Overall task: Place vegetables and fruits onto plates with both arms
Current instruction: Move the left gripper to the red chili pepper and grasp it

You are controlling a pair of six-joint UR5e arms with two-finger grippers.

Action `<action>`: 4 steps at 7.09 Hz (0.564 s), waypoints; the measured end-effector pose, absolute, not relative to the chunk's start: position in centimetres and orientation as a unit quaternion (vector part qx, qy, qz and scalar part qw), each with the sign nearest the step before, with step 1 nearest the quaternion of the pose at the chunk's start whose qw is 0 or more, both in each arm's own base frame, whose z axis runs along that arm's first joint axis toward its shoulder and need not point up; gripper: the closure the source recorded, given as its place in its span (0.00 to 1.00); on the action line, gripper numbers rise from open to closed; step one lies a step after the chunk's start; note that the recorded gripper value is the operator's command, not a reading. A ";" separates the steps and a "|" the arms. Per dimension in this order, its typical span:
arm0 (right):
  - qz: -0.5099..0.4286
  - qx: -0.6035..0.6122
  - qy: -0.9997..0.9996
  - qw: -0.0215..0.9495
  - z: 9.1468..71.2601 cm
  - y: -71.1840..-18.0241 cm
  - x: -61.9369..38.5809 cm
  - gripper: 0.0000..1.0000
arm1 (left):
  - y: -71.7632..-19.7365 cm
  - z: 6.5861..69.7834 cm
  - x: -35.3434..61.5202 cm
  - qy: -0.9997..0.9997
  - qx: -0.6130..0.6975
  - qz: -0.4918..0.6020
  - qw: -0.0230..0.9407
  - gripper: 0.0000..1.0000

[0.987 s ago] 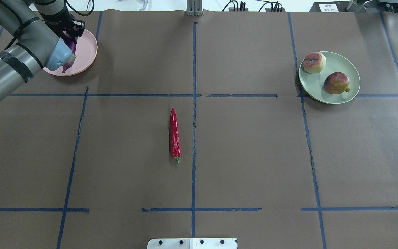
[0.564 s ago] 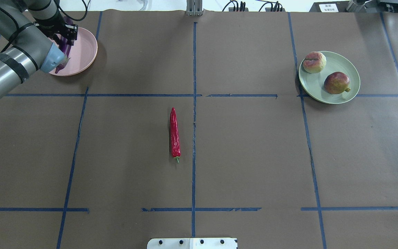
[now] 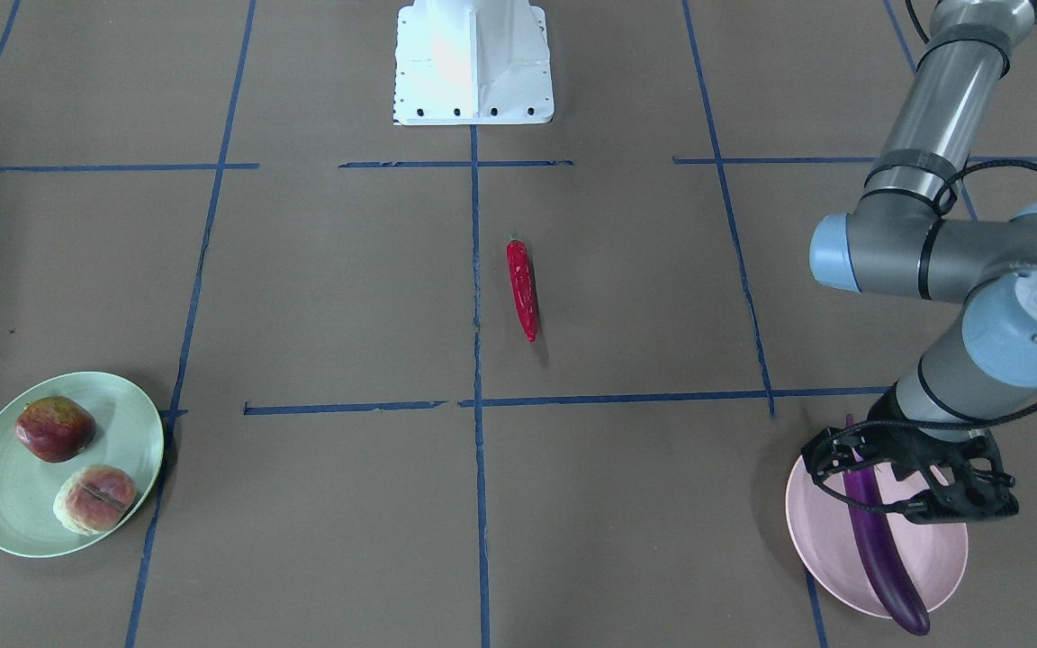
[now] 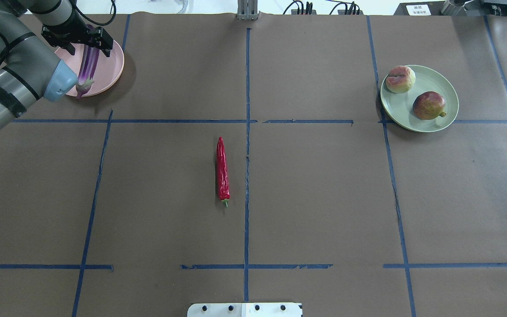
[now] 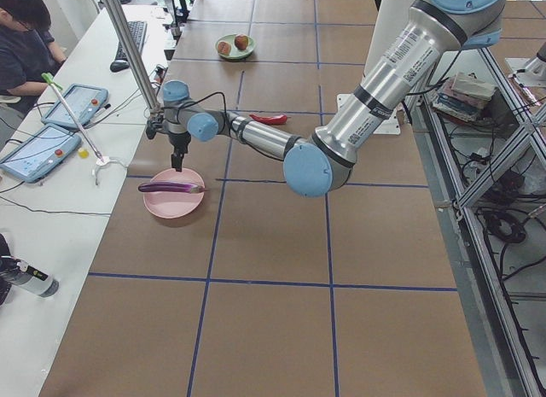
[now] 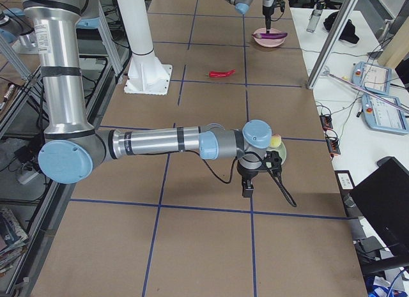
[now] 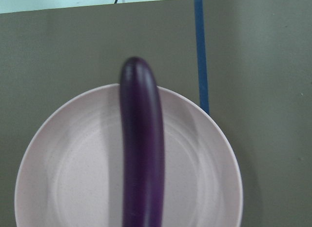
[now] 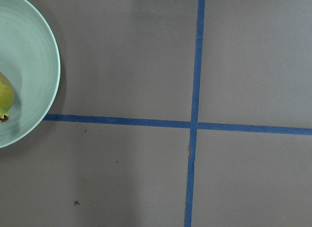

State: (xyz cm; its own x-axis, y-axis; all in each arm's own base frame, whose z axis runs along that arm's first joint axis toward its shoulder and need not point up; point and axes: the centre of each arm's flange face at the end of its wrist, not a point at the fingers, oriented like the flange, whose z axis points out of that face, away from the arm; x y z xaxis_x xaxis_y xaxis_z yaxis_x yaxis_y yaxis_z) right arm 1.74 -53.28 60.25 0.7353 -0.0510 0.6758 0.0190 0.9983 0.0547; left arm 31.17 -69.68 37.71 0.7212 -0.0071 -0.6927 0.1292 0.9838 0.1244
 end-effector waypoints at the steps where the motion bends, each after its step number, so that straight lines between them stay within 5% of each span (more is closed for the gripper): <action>1: -0.019 0.022 -0.364 0.931 60.2 -53.3 1.7 0.00 | -65.5 34.7 34.8 0.382 0.067 -0.051 0.920 0.00; 4: -0.019 0.022 -0.364 0.931 60.3 -53.3 1.7 0.00 | -52.8 28.1 50.0 0.398 0.034 -0.073 0.914 0.00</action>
